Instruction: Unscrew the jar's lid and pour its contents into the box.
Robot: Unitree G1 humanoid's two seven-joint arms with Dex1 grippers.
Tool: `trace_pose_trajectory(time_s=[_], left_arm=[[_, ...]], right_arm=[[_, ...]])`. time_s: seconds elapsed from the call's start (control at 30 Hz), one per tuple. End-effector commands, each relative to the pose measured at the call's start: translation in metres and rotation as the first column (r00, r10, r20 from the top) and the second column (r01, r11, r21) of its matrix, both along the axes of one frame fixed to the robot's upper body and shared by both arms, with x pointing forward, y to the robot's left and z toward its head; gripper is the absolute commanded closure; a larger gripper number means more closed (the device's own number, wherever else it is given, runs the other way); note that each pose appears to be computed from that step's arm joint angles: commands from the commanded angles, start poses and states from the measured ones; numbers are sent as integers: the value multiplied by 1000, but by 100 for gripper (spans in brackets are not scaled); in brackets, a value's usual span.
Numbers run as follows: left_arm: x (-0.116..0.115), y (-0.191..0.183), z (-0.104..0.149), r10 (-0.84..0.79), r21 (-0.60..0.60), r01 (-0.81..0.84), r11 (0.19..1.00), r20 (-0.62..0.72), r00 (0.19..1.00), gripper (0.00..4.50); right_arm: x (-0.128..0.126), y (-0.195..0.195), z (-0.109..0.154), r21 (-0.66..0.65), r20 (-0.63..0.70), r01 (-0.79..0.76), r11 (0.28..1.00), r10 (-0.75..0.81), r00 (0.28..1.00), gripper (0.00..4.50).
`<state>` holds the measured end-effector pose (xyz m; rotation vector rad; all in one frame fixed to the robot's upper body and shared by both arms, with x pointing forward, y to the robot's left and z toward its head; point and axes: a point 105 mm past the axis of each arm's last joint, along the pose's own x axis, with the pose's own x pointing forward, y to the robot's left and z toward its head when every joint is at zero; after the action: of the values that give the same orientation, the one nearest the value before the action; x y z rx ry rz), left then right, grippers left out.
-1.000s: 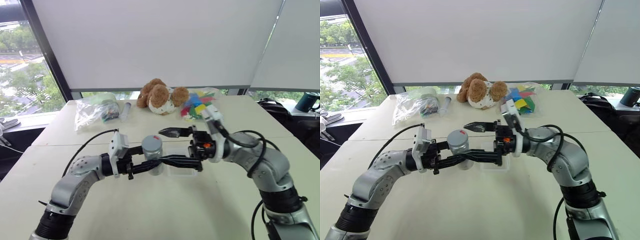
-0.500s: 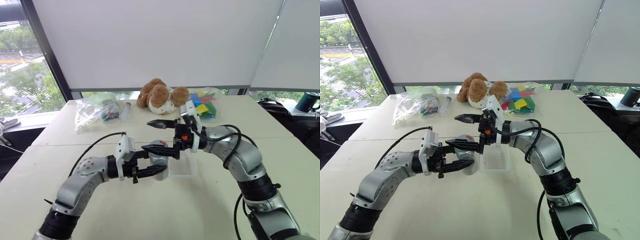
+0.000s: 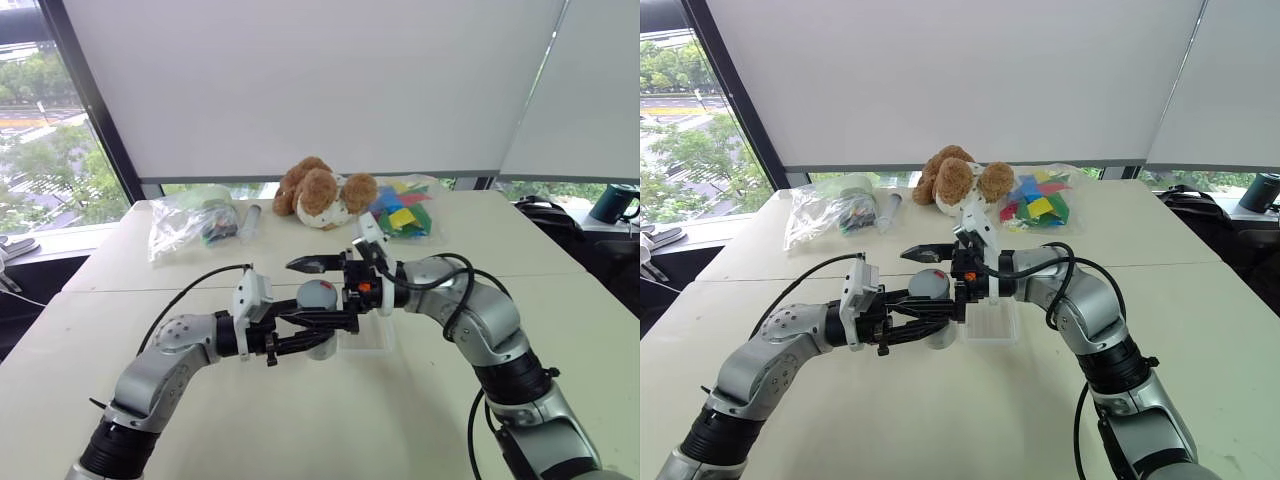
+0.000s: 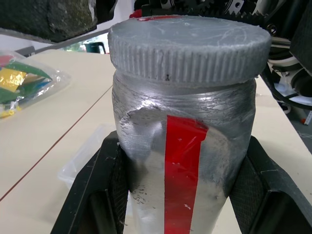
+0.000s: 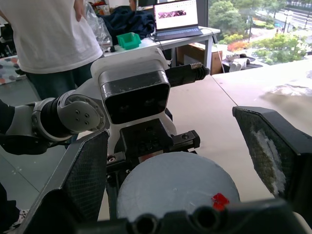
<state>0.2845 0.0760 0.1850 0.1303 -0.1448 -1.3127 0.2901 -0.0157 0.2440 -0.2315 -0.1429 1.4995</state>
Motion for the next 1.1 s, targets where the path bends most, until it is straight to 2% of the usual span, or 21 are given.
trace_pose_trajectory(time_s=[0.03,0.33,0.7,0.87,1.1], left_arm=[[-6,-2,15,-34,-15,35,999,66,997,244],[-10,0,16,-53,-13,54,998,73,996,244],[-10,2,16,-45,-15,46,999,74,996,244],[-9,6,16,-33,-13,34,999,75,997,244],[-7,10,15,-21,-7,21,1000,74,997,244]], right_arm=[[1,-4,7,17,45,6,1000,-7,999,7],[17,-27,11,32,24,74,997,-75,997,7],[15,-58,3,17,-37,97,995,-96,995,7],[4,-71,3,37,-63,59,998,-56,996,7],[-22,-65,19,121,-59,-74,990,82,995,7]])
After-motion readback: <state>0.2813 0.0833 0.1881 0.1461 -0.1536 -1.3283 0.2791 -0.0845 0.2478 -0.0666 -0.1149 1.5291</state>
